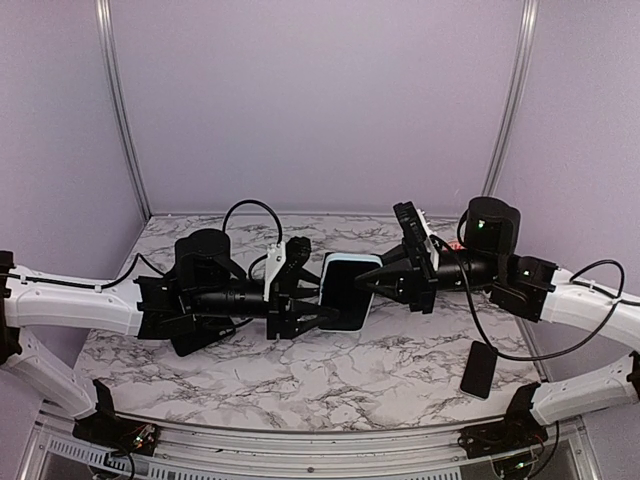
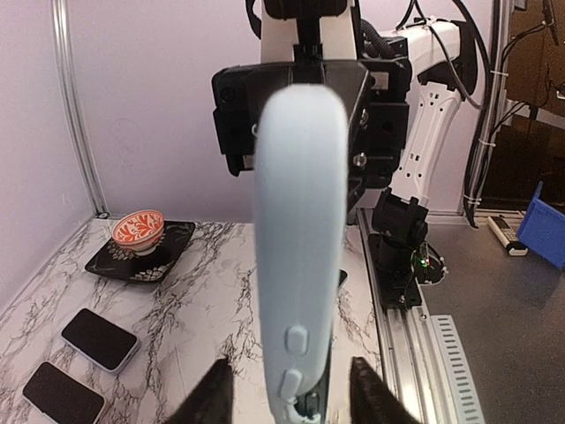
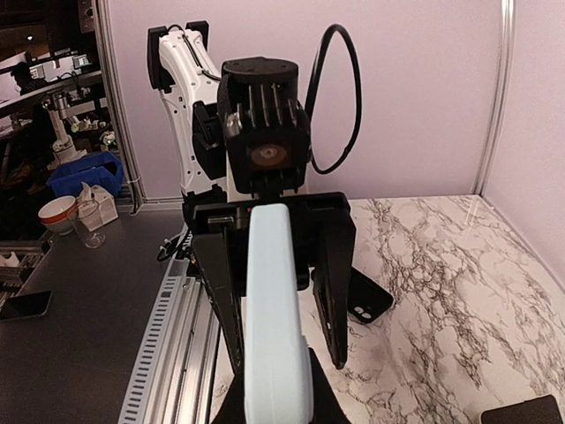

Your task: Put the phone into the phone case

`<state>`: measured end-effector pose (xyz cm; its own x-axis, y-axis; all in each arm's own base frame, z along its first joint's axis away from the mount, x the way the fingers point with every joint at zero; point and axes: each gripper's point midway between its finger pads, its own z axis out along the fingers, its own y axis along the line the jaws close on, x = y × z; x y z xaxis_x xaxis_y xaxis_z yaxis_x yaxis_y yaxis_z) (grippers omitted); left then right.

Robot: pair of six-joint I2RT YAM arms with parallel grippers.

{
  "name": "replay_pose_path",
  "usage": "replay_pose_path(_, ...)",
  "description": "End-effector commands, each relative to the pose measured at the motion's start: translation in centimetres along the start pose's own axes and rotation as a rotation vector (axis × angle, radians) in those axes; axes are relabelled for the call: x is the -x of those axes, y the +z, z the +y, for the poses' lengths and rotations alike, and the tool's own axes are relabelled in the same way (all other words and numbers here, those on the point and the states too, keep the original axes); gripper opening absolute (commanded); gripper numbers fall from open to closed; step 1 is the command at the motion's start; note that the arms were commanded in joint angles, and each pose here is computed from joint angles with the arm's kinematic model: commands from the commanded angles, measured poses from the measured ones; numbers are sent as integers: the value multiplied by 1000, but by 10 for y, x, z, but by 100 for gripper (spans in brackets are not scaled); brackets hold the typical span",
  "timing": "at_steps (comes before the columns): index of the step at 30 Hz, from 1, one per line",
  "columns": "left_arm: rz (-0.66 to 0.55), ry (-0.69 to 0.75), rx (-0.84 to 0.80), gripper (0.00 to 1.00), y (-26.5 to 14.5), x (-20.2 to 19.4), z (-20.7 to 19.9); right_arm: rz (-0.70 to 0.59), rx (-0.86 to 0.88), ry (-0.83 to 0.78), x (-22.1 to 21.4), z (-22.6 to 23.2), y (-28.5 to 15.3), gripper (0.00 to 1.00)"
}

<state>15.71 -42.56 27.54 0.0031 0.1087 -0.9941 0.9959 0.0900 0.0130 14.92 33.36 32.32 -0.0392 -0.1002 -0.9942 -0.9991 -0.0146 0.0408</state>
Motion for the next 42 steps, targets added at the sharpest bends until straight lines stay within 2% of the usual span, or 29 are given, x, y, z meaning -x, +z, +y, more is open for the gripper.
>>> replay_pose_path(1,16,27,31,52,-4,-9,3,-134,4,-121,63,7,-13,0)
replay_pose_path(2,19,23,33,48,-3,-11,3,-135,3,-125,63,8,-13,0)
replay_pose_path(3,20,20,39,40,-2,-11,5,-137,3,-127,64,8,-13,0)
replay_pose_path(4,19,19,41,24,0,-11,6,-139,3,-127,63,7,-13,0)
replay_pose_path(5,15,19,40,1,1,-9,6,-139,6,-123,63,7,-13,0)
replay_pose_path(12,-38,34,50,0,1,10,6,-125,7,-90,53,3,-8,1)
replay_pose_path(13,-53,36,55,0,0,16,6,-122,-5,-78,50,0,-7,17)
replay_pose_path(15,-95,40,60,0,-4,29,6,-106,-42,-50,38,-9,-4,65)
replay_pose_path(16,-120,46,58,0,-7,37,5,-90,-49,-36,30,-12,-2,75)
replay_pose_path(18,-151,53,47,0,-9,47,2,-61,-50,-7,17,-14,1,78)
replay_pose_path(21,-165,51,20,0,-7,53,-1,-51,-42,26,8,-15,3,71)
replay_pose_path(22,-166,47,12,0,-6,53,-2,-59,-34,29,9,-13,3,64)
replay_pose_path(26,-168,26,-12,0,-3,51,-4,-73,9,31,12,-8,5,30)
replay_pose_path(27,-169,19,-15,0,-3,50,-5,-70,22,29,12,-7,6,18)
replay_pose_path(28,-170,12,-20,0,-2,51,-6,-64,30,32,11,-6,7,2)
replay_pose_path(31,-173,3,1,0,-4,51,-2,-54,-2,62,10,-15,8,0)
replay_pose_path(32,-172,-4,42,13,-7,51,4,-56,-30,74,11,-21,7,0)
replay_pose_path(33,-168,-14,117,47,-10,49,16,-62,-76,95,12,-31,5,0)
replay_pose_path(34,-158,-27,236,75,-17,45,35,-64,-142,126,12,-46,1,0)
replay_pose_path(35,-135,-43,382,93,-27,39,59,-57,-221,164,9,-64,-3,0)
replay_pose_path(36,-74,-63,558,99,-41,24,87,-43,-294,207,4,-83,-7,0)
replay_pose_path(39,161,-136,1008,99,-95,-24,154,79,-538,361,-29,-142,-10,0)
replay_pose_path(41,323,-146,1184,99,-123,-50,178,219,-694,470,-60,-178,-10,0)
replay_pose_path(42,412,-140,1223,99,-132,-65,183,284,-759,505,-74,-193,-9,0)
